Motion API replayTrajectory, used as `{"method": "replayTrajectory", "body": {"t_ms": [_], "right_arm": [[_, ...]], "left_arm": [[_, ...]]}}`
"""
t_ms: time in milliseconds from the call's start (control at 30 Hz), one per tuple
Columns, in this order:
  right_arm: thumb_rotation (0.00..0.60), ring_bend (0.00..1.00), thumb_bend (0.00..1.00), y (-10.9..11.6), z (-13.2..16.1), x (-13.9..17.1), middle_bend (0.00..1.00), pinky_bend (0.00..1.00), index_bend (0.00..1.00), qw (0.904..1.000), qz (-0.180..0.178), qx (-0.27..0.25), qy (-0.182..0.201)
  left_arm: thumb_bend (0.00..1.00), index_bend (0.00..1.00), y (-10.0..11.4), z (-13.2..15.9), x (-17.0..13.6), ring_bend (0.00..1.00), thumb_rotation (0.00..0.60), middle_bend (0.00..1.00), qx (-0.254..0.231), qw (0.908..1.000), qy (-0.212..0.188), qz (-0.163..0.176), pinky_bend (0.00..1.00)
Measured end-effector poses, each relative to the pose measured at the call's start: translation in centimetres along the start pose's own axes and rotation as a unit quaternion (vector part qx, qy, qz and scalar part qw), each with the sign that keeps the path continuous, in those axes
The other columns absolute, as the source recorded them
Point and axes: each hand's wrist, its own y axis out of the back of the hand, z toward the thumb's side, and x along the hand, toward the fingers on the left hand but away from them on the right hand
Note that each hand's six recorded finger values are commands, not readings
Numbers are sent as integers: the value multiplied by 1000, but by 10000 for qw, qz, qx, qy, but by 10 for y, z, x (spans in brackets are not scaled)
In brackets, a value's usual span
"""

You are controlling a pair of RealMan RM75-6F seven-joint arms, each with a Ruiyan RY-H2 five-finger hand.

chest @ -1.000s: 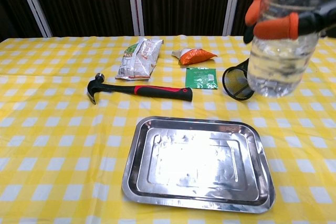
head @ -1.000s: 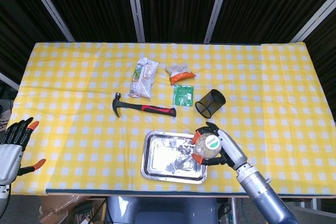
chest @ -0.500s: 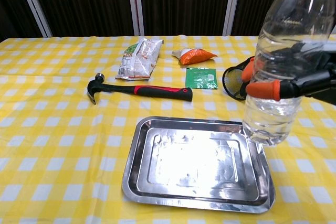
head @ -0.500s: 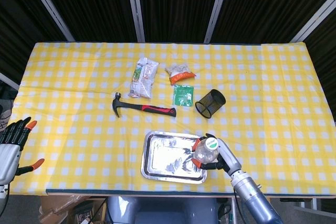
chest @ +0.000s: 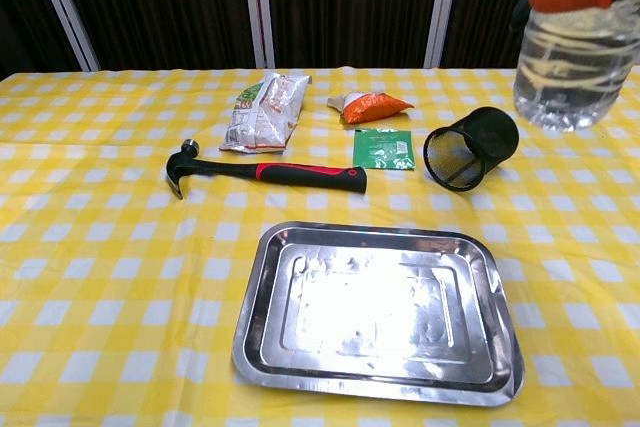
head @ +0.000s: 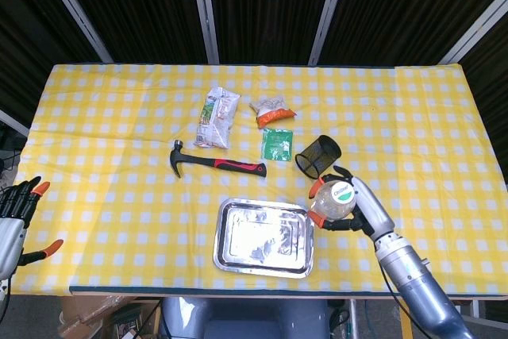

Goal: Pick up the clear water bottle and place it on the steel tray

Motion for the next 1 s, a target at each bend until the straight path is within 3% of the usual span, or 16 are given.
{"method": "replayTrajectory", "body": {"t_ms": [300, 467, 667, 1000], "right_arm": [[600, 366, 1000, 29, 30, -6, 779, 0, 957, 9992, 272, 128, -260], [600, 366, 1000, 27, 31, -4, 779, 0, 957, 9981, 455, 8, -409], [600, 366, 1000, 9, 7, 2, 779, 0, 957, 9951, 672, -355, -632], [600, 366, 1000, -42, -67, 6, 780, 0, 957, 9849, 704, -1150, -1084]], "left_arm": [[164, 54, 0, 0, -1, 0, 600, 0, -4, 10000, -16, -12, 0], [164, 54, 0, 0, -1, 0, 600, 0, -7, 10000, -14, -7, 0], [164, 54, 0, 1, -2, 0, 600, 0, -7, 10000, -32, -6, 0], [164, 54, -1, 0, -1, 0, 600, 0, 18, 10000, -3, -24, 0]]}}
